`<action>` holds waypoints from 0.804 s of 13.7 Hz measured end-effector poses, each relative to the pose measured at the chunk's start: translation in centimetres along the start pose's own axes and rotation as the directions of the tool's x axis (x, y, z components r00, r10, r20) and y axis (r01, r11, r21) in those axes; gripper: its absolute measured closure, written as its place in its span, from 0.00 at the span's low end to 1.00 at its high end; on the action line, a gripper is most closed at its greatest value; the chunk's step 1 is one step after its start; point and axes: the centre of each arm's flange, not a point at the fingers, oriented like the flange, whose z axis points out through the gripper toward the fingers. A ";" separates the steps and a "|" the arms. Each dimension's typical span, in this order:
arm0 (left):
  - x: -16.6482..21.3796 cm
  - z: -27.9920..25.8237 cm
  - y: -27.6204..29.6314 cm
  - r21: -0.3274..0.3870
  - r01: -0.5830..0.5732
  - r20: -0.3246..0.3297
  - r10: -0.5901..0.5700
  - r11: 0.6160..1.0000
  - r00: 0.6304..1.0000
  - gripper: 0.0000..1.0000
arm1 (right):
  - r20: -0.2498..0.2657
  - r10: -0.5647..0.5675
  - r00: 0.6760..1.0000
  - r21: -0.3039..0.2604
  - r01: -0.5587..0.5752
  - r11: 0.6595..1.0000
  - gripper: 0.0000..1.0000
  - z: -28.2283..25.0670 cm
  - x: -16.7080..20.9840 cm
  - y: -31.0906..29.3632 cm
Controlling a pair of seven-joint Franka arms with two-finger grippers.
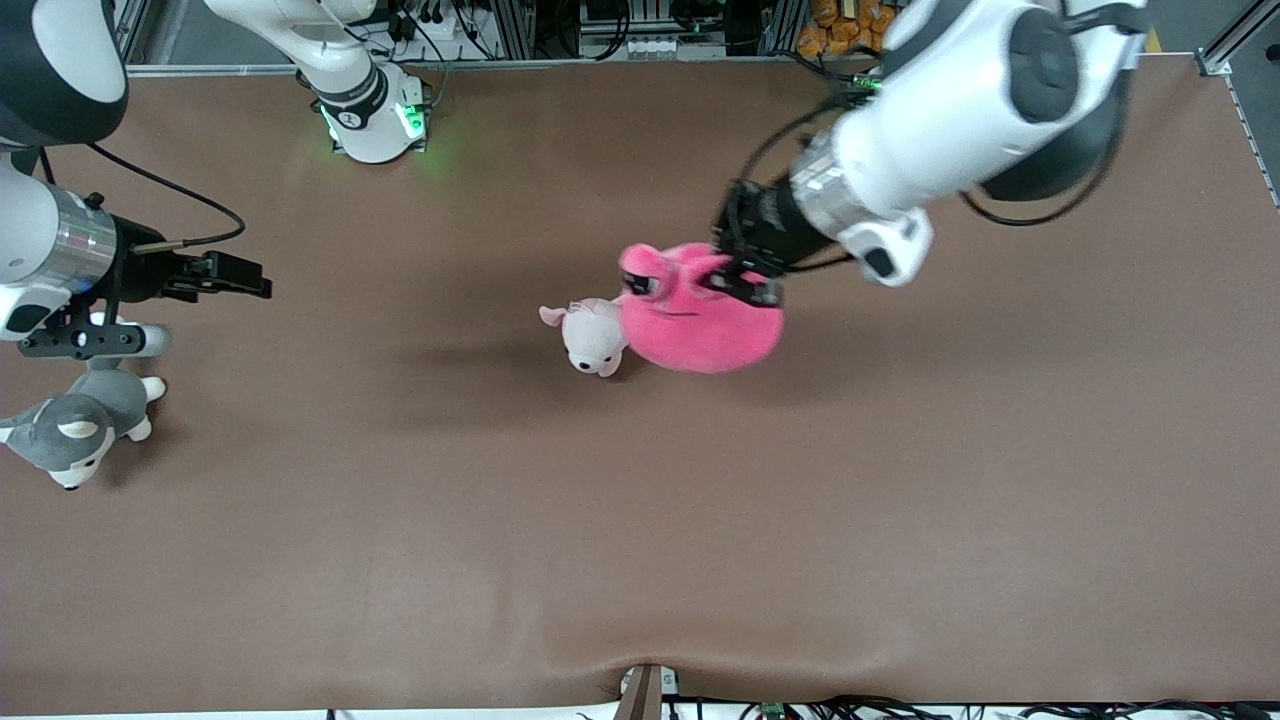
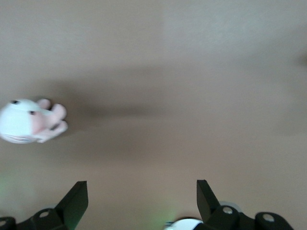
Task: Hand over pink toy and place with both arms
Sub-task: 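Carry the pink toy with the left gripper while the right gripper approaches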
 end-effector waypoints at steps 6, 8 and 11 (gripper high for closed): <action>-4.7 3.9 -3.2 -0.004 0.207 0.088 -0.206 0.978 0.975 0.89 | 0.080 0.082 0.993 0.175 -0.095 0.980 0.00 1.1 -1.2 -7.2; -5.7 6.0 -4.2 0.018 0.236 0.086 -0.236 0.972 0.968 0.89 | 0.125 0.120 0.985 0.206 -0.144 0.968 0.00 1.7 -2.0 -10.3; -6.9 9.9 -6.6 0.064 0.213 0.048 -0.216 0.975 0.975 0.89 | 0.173 0.177 0.969 0.220 -0.213 0.952 0.00 3.0 -2.6 -14.1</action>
